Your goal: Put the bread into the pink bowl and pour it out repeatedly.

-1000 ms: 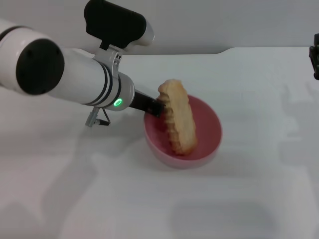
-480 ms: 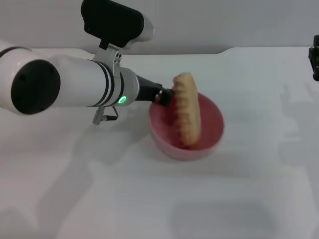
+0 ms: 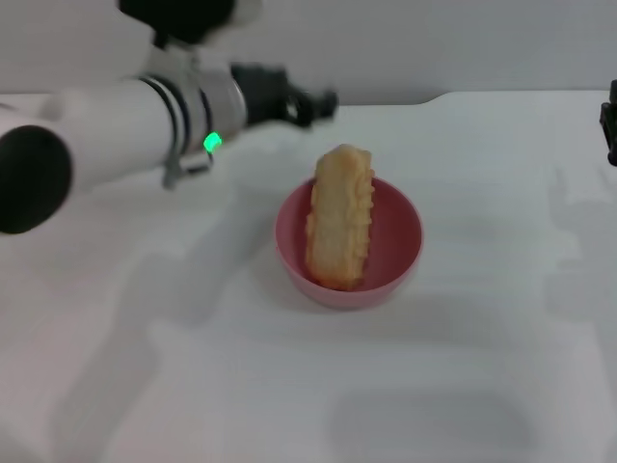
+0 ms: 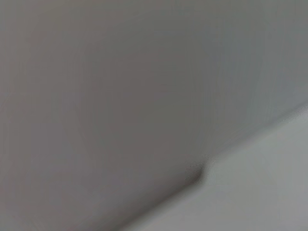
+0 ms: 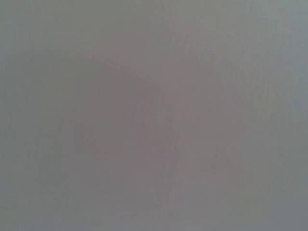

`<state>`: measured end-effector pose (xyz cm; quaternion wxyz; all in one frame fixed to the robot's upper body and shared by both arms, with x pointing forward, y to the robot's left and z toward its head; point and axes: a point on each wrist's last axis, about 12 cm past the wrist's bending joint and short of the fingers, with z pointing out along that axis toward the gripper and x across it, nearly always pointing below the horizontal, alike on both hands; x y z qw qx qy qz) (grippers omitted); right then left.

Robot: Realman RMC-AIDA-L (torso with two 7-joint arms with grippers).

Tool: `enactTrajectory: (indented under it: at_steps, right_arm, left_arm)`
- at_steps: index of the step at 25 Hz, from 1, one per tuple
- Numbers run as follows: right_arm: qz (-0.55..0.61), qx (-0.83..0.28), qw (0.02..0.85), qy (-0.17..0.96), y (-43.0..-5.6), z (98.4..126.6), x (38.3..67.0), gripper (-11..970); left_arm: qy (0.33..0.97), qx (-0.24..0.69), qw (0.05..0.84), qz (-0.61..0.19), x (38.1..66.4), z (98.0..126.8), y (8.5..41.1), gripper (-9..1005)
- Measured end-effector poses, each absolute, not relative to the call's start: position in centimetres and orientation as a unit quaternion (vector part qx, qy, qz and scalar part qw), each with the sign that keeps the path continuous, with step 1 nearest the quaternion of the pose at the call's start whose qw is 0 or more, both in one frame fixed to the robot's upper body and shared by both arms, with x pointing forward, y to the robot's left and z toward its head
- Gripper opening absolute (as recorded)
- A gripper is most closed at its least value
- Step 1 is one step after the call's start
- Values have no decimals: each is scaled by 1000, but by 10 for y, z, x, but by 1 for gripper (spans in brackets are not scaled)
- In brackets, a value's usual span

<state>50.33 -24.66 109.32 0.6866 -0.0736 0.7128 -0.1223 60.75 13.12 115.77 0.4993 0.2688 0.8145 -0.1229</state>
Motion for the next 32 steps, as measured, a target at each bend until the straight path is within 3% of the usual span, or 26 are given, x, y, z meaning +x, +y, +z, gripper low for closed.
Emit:
enactTrajectory:
  at_steps: [7,12,15,25,32]
  right_arm:
    - [-127,-87,676,721,-246,1083,502,582]
    - [-130,-99,665,729,-245,1072,496,582]
    - [-131,-98,664,729,-244,1069,492,582]
    - [-111,-88,683,717,-235,1063,485,582]
    - [-123,-100,702,694,-230,1062,479,582]
  left_arm:
    - [722,197,658,-86,609,1186,175,798]
    - [707,163,687,-48,607,1169,203,808]
    - [711,143,688,-31,602,1142,218,810]
    - [727,112,676,-40,590,1100,228,810]
    - [725,100,680,-48,586,1092,230,810]
